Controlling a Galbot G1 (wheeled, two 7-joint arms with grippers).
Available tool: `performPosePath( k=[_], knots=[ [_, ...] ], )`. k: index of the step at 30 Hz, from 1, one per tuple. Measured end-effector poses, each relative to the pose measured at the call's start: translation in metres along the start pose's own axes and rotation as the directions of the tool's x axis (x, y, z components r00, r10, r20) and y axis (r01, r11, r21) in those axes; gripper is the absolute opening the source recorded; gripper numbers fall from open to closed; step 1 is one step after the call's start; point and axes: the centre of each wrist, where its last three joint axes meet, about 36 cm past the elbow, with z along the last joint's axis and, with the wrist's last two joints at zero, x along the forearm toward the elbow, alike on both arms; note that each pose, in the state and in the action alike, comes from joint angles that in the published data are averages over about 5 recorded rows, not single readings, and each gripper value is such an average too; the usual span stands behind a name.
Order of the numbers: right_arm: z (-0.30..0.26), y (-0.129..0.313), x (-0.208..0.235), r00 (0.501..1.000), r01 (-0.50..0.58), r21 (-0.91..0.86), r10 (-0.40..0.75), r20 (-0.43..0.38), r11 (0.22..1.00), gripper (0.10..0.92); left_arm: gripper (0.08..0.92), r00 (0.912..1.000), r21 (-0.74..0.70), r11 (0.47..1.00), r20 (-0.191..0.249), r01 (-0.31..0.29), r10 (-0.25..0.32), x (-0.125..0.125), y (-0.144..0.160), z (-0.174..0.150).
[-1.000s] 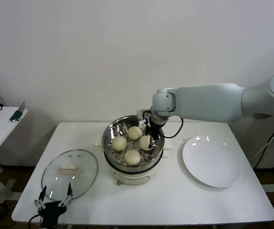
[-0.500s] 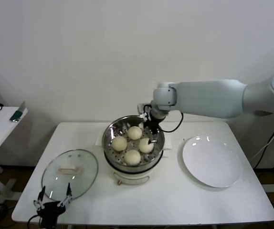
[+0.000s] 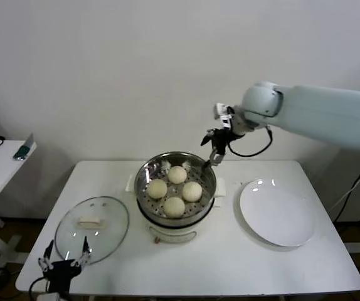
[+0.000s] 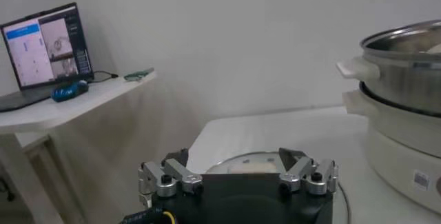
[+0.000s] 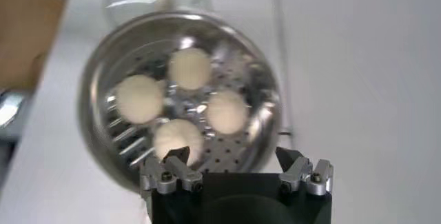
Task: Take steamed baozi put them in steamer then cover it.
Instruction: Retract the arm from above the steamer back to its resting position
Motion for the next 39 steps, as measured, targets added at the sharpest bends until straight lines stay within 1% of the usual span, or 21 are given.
performPosePath(
  k=[3,6,8,13,17,20,23,27,29,32,35,37,39],
  knots=[
    [0.035,0.011,0.001,0.986,-0.130,-0.105,0.140,0.095,0.986,0.823,0.823,1.0000,-0.008,1.000,0.006,-0.005,0.005,-0.003,0.000,-0.001],
    [0.069,0.026,-0.004,0.948,-0.232,-0.221,0.271,0.169,0.947,0.823,0.823,0.9997,-0.016,1.000,0.018,-0.015,0.015,-0.007,0.000,-0.003],
    [0.091,0.039,-0.009,0.917,-0.281,-0.290,0.345,0.200,0.915,0.823,0.823,0.9992,-0.023,1.000,0.033,-0.020,0.021,-0.010,0.000,-0.005],
    [0.141,0.072,-0.018,0.834,-0.373,-0.423,0.499,0.238,0.826,0.823,0.823,0.9960,-0.052,0.998,0.084,-0.026,0.030,-0.019,0.002,-0.009],
    [0.178,0.098,-0.026,0.763,-0.425,-0.494,0.594,0.256,0.759,0.823,0.823,0.9917,-0.079,0.997,0.125,-0.022,0.032,-0.025,0.001,-0.009],
    [0.206,0.121,-0.033,0.704,-0.452,-0.544,0.657,0.269,0.707,0.823,0.823,0.9886,-0.107,0.994,0.148,-0.014,0.030,-0.027,0.001,-0.005],
    [0.238,0.149,-0.041,0.644,-0.472,-0.599,0.717,0.267,0.647,0.823,0.823,0.9858,-0.143,0.990,0.166,-0.001,0.025,-0.029,0.002,0.000],
    [0.283,0.197,-0.051,0.576,-0.488,-0.673,0.784,0.230,0.556,0.823,0.823,0.9813,-0.199,0.980,0.192,0.023,0.016,-0.032,0.006,0.007],
    [0.303,0.227,-0.058,0.557,-0.489,-0.702,0.805,0.204,0.517,0.823,0.823,0.9783,-0.234,0.971,0.207,0.044,0.006,-0.034,0.009,0.011],
    [0.325,0.274,-0.070,0.546,-0.483,-0.737,0.821,0.168,0.473,0.823,0.823,0.9722,-0.303,0.949,0.234,0.087,-0.015,-0.037,0.014,0.017],
    [0.341,0.316,-0.081,0.535,-0.476,-0.764,0.833,0.141,0.435,0.823,0.823,0.9645,-0.401,0.905,0.261,0.144,-0.037,-0.039,0.022,0.026],
    [0.347,0.341,-0.087,0.525,-0.471,-0.780,0.842,0.126,0.411,0.823,0.823,0.9576,-0.479,0.857,0.284,0.187,-0.050,-0.041,0.029,0.032],
    [0.351,0.361,-0.092,0.513,-0.467,-0.794,0.851,0.114,0.388,0.823,0.823,0.9500,-0.558,0.799,0.308,0.226,-0.055,-0.043,0.036,0.039]
  ],
)
